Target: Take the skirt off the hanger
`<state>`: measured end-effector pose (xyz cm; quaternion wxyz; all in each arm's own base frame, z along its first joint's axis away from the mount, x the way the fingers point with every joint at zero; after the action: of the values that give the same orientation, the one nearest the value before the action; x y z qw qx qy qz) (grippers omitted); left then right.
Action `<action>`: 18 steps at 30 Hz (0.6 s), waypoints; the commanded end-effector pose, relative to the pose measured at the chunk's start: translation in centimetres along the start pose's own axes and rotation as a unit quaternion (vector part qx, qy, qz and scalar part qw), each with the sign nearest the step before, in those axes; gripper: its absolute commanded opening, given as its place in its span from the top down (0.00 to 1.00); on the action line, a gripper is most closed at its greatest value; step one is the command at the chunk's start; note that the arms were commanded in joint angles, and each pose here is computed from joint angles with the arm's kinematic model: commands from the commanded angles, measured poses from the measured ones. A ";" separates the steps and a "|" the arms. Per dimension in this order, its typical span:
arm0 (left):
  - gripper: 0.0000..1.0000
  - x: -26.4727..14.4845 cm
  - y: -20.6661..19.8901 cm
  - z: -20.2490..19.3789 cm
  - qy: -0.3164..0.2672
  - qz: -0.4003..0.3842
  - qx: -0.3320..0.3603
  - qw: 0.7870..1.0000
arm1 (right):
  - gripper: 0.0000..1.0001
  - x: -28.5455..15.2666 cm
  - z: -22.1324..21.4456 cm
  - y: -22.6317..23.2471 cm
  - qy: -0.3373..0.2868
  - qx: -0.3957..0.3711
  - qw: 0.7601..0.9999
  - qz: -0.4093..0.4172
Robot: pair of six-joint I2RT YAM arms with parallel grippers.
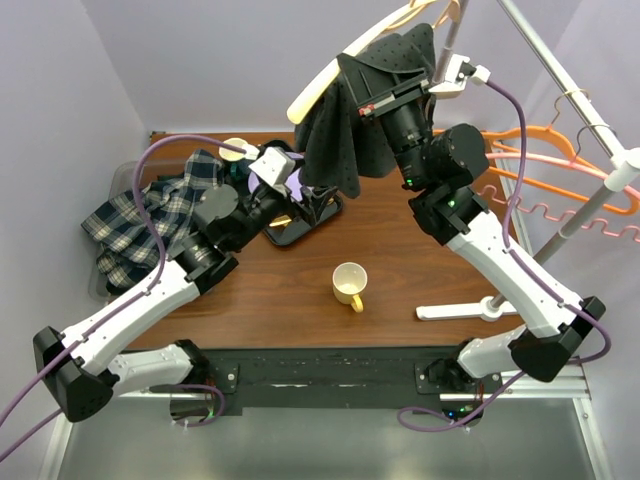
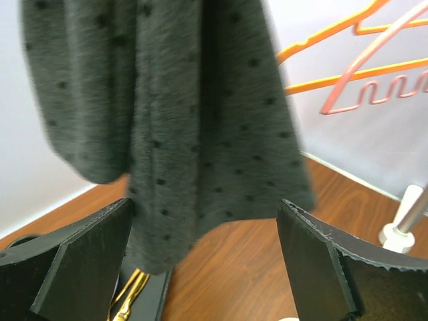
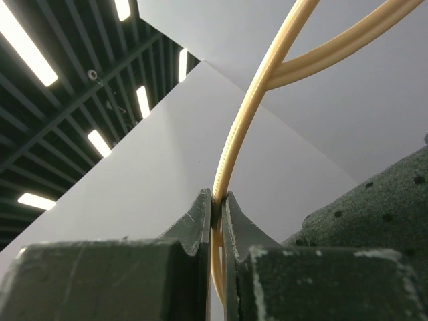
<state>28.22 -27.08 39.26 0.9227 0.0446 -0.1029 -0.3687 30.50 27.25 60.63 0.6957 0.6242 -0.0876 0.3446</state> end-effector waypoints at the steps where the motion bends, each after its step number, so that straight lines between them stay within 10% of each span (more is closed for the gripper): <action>1: 0.07 0.6 1.7 2.5 -0.024 0.042 0.018 0.999 | 1.00 -1.6 2.6 7.1 -0.019 0.027 0.995 0.094; 18: 0.11 1.6 1.0 2.5 -0.046 0.019 0.035 0.998 | 1.00 -2.0 2.6 7.3 -0.018 0.031 0.995 0.097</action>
<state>30.60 -26.19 38.64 0.9418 0.0822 -0.0973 -0.3110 28.84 26.23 61.98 0.6817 0.6306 -0.0935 0.3590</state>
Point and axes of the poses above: each gripper's point midway between its finger pads, its own x axis out along the fingers, its own y axis along the line the jaws close on, z = x × y, the point moved 1 cm from there along -x, back along the fingers, and after that the axes turned 10 degrees about x, right-handed, at the moved point
